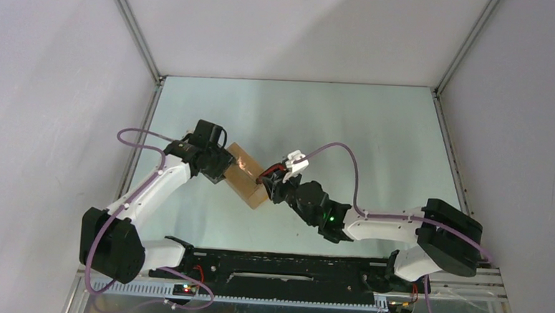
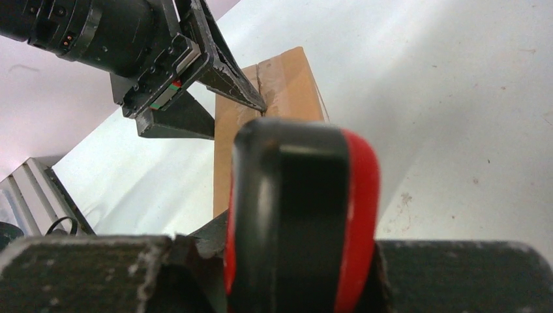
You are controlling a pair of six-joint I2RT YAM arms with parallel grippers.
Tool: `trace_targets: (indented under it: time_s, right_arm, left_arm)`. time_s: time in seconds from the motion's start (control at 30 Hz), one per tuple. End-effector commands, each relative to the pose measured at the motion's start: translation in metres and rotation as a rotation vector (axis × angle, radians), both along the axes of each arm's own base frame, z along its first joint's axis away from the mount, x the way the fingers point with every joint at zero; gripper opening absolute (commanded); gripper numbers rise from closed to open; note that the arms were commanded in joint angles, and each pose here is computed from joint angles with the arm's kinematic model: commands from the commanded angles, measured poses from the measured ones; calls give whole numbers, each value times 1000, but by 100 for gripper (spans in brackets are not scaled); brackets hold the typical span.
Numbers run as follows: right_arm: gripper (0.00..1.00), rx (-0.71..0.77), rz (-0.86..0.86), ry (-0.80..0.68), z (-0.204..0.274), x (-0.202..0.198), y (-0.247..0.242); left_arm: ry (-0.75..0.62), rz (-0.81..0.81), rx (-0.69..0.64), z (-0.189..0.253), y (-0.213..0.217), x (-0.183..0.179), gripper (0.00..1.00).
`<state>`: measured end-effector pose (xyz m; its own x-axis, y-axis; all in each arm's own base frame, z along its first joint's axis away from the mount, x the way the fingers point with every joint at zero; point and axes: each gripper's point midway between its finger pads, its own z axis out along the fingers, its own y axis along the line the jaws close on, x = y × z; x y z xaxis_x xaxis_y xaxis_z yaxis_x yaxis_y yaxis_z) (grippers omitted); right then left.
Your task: Unpack the express box
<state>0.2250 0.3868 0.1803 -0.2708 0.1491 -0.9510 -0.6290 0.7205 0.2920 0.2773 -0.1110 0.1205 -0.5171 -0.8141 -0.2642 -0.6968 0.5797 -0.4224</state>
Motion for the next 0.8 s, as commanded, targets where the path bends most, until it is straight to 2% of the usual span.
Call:
trace_targets:
  time_s: [0.0, 0.23, 0.4, 0.77]
  right_arm:
    - [0, -13, -6, 9, 1, -8, -10]
    - [0, -27, 16, 11, 1, -14, -11]
    - [0, -53, 78, 17, -2, -19, -8]
    - [0, -144, 133, 102, -32, -27, -11]
  left_arm:
    - [-20, 141, 104, -7, 36, 7, 0]
    - [-19, 117, 107, -7, 33, 10, 0]
    - [-17, 41, 128, -3, 29, 14, 0]
    - [-16, 8, 119, -5, 25, 15, 0]
